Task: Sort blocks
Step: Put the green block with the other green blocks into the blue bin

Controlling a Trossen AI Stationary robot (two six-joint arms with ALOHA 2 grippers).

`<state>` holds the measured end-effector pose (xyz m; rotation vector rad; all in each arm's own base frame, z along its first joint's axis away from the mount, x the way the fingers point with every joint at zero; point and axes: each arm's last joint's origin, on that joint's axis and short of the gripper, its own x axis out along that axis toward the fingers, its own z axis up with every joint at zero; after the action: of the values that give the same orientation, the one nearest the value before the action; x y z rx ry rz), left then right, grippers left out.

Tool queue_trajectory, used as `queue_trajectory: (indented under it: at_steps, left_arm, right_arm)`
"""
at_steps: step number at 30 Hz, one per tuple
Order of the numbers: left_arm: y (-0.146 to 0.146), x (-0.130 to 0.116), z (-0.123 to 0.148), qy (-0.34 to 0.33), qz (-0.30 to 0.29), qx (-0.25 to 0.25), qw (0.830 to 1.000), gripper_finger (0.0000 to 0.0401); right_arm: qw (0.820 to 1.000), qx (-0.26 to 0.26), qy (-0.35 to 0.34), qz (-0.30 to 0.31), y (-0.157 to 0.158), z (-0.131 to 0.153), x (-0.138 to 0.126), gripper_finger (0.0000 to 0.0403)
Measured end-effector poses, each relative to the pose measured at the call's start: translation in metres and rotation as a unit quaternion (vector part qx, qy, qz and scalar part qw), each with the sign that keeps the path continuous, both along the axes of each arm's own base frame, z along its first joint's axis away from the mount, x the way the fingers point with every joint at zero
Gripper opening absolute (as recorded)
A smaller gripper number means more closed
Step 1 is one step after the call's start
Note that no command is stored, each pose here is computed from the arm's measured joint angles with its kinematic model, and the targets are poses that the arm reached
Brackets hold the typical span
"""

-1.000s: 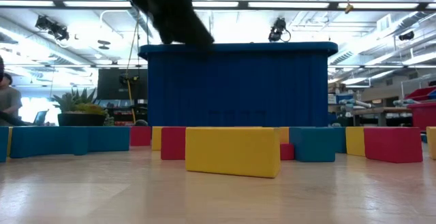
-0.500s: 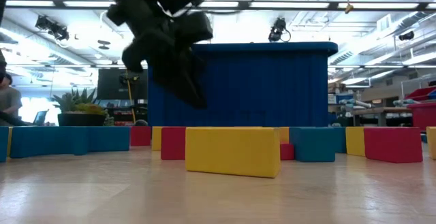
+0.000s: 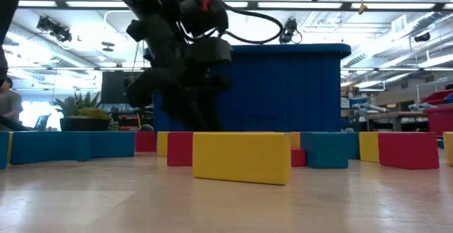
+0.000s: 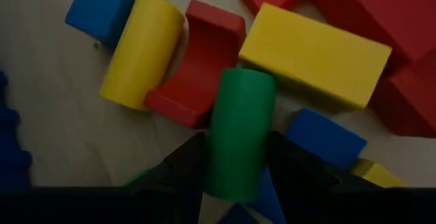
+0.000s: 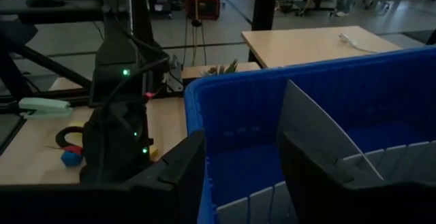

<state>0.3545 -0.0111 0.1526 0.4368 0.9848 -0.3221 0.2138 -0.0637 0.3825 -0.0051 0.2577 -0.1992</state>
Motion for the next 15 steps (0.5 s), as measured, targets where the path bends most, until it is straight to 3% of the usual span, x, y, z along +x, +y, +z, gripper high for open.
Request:
queue_trajectory:
  at_steps: [15]
  left_arm:
    - [0.000,0.012,-0.015,-0.024,0.005,-0.006,1.000,0.0161]
  right_arm:
    - [1.000,0.007,0.000,0.000,0.000,0.000,0.000,0.0166]
